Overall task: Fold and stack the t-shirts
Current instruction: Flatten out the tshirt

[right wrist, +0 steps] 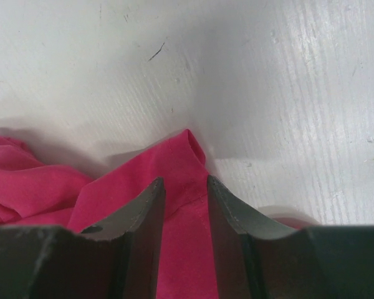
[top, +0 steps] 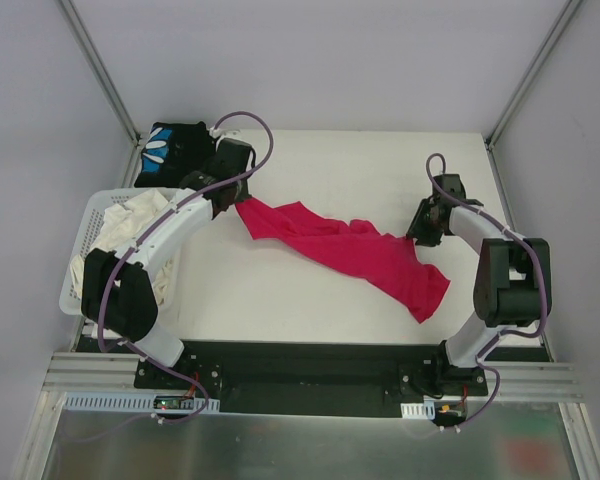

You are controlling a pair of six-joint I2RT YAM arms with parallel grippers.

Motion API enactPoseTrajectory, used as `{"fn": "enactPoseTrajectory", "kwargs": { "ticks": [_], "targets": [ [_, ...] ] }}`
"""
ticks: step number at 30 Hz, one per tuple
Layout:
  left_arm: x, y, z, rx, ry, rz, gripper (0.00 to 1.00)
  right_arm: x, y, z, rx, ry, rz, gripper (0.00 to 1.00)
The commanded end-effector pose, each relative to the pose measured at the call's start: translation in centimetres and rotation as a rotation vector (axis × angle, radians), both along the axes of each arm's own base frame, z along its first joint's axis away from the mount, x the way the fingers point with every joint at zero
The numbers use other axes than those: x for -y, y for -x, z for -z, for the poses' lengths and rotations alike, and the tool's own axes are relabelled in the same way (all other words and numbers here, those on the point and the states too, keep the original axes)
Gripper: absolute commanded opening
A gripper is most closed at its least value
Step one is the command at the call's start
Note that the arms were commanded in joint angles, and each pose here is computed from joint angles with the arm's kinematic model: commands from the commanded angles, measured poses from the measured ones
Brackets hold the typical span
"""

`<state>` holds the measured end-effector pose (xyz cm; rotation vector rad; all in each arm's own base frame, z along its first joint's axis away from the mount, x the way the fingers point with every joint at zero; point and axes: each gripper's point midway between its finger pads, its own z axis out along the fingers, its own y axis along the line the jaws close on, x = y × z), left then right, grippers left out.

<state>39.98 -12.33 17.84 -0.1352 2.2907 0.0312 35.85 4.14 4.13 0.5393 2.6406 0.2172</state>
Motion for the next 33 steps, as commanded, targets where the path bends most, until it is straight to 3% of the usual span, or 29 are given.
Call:
{"fn": "enactPoseTrajectory", "kwargs": {
  "ticks": [1, 23, 26, 27, 29, 33],
  "targets": [
    [-0.4, -0.7, -1.4, 0.028, -0.027, -0.002, 0.0, -0.2, -0.7, -0.7, 0.029, -0.024, 0.008, 0.36],
    [0.1, -1.1, -1.0, 0.016, -0.023, 0.011, 0.0, -1.4, 2.1, 1.0, -0.007, -0.025, -0.011, 0.4],
    [0.1, -1.1, -1.1, 0.019, -0.022, 0.011, 0.0, -1.5, 1.8, 0.8, 0.001, -0.029, -0.011, 0.26],
    [0.1, -1.1, -1.1, 0.018, -0.023, 0.01, 0.0, -1.4, 1.8, 0.9, 0.002, -0.024, -0.012, 0.13],
    [0.0, -1.0, -1.2, 0.02, -0.024, 0.007, 0.0, -1.4, 1.7, 1.0, -0.001, -0.024, -0.012, 0.02],
    [-0.1, -1.0, -1.1, 0.02, -0.028, 0.004, 0.0, -1.5, 1.6, 1.0, 0.0, -0.023, -0.013, 0.01]
  ]
}}
